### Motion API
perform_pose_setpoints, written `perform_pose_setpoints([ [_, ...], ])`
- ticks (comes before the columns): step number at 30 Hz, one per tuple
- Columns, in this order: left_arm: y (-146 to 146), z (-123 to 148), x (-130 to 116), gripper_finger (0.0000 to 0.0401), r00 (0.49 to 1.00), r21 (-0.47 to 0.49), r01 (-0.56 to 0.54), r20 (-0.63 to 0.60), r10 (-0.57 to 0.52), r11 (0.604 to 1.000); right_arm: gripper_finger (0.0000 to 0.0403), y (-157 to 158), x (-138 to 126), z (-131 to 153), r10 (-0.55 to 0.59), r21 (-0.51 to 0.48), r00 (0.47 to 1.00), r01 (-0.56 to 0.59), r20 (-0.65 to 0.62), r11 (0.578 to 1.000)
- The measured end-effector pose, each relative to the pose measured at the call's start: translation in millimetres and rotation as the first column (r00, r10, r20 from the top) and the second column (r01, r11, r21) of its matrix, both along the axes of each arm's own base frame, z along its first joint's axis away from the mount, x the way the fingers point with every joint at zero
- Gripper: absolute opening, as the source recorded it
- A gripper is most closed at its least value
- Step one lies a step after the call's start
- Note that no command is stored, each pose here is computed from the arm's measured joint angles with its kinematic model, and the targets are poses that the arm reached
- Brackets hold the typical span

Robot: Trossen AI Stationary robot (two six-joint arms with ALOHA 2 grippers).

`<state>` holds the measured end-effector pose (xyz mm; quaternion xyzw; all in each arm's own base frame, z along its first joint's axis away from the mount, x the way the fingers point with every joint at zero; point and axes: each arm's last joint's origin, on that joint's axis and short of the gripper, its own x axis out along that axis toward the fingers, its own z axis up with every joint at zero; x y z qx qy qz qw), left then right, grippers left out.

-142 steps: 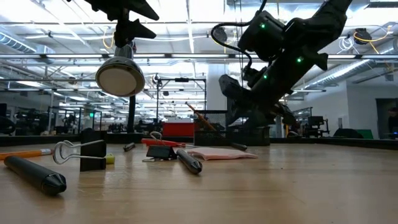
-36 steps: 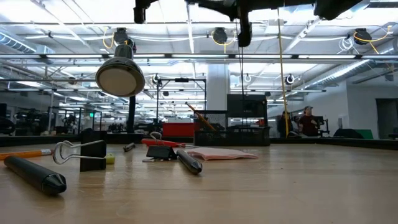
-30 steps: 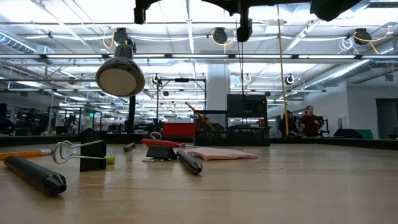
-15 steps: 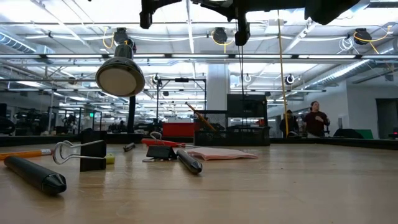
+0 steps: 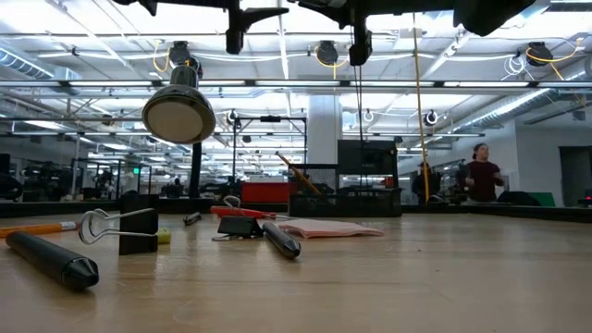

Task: Pick and place office supplies into organizer
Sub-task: Put the black pen into the black desk organizer

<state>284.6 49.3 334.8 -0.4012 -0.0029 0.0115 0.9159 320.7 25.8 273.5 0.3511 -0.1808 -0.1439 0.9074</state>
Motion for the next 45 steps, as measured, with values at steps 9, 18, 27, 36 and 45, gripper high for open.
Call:
perform_pose_setpoints([
  [9, 1.9, 2.1, 0.6, 0.0216, 0.999, 0.040, -0.030, 0.027, 0.029, 0.999, 0.0020, 0.7, 0.3, -0.2, 0.028, 0.007, 1.000, -0.029, 0.004, 1.000],
  [18, 2.7, -2.0, 4.0, 0.0215, 0.999, 0.022, -0.036, 0.014, 0.036, 0.999, 0.0020, 0.7, 0.4, -0.5, 0.031, 0.012, 1.000, -0.031, 0.003, 0.999],
  [27, 2.5, 0.5, 3.7, 0.0126, 0.999, 0.048, -0.031, 0.036, 0.029, 0.998, 0.0020, 0.9, 0.4, -0.4, 0.031, 0.010, 1.000, -0.032, 0.003, 0.999],
  [36, 2.5, 0.1, 3.7, 0.0046, 0.999, 0.070, -0.032, 0.032, 0.030, 0.997, 0.0022, 0.9, 0.5, -0.6, 0.029, 0.004, 1.000, -0.029, -0.002, 1.000],
  [45, 10.0, 0.2, 2.3, 0.0059, 0.998, 0.077, -0.058, 0.034, 0.056, 0.995, 0.0071, 0.7, 0.8, -2.2, 0.021, -0.007, 1.000, -0.021, -0.023, 1.000],
])
